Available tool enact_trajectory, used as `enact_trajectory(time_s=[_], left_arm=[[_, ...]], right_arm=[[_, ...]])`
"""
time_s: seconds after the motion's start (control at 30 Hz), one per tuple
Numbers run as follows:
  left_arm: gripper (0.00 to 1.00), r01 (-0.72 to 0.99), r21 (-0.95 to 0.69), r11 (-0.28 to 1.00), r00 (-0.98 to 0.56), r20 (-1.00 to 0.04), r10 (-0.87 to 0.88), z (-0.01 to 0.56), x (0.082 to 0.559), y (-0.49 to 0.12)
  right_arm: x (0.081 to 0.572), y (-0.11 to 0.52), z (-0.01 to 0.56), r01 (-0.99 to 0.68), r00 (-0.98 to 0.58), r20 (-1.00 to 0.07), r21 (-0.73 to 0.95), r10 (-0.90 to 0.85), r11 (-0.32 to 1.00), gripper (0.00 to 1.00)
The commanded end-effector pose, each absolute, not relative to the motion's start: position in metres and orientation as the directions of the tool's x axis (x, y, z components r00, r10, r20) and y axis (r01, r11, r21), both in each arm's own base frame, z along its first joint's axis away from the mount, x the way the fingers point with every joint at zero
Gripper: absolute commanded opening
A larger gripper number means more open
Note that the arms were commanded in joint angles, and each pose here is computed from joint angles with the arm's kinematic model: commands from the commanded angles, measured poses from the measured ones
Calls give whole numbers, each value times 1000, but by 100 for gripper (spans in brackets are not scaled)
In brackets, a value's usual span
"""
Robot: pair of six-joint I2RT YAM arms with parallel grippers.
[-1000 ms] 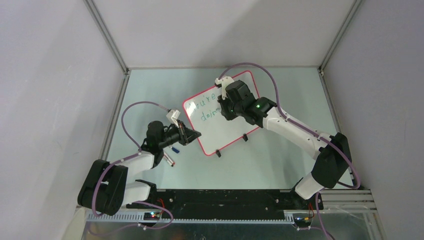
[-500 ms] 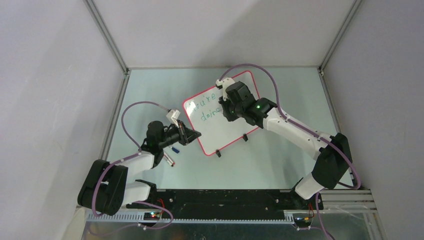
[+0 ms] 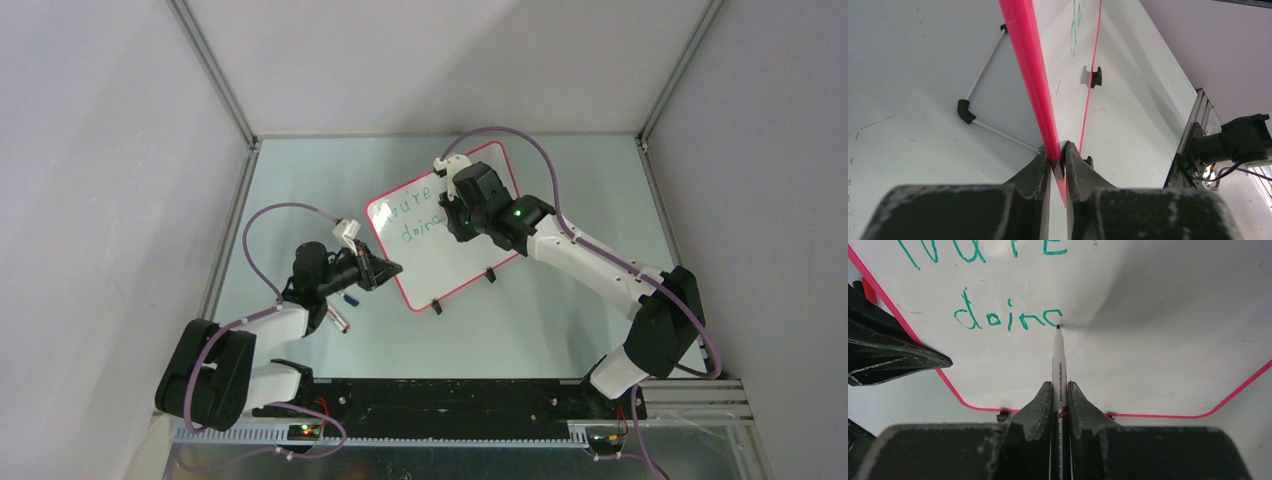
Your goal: Write a sentence on the whiteboard
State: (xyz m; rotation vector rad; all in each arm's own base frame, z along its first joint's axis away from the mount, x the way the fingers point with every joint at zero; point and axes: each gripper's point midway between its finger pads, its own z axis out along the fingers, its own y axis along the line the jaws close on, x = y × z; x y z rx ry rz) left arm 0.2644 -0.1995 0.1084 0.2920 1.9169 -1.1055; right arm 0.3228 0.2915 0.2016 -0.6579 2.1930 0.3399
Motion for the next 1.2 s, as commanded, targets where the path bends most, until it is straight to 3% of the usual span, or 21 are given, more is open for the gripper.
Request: enact_trajectory(time_s=[0.0,1.17], left_arm=[[7,557,-518,649,-566,-809,-159,93,271,-190],[7,554,-518,651,-567,-808,-160,93,271,-189]], right_arm=[[335,294,226,-541,-497,-818,31,-290,841,0],[331,290,218,-538,-521,-797,30,-305,842,0]])
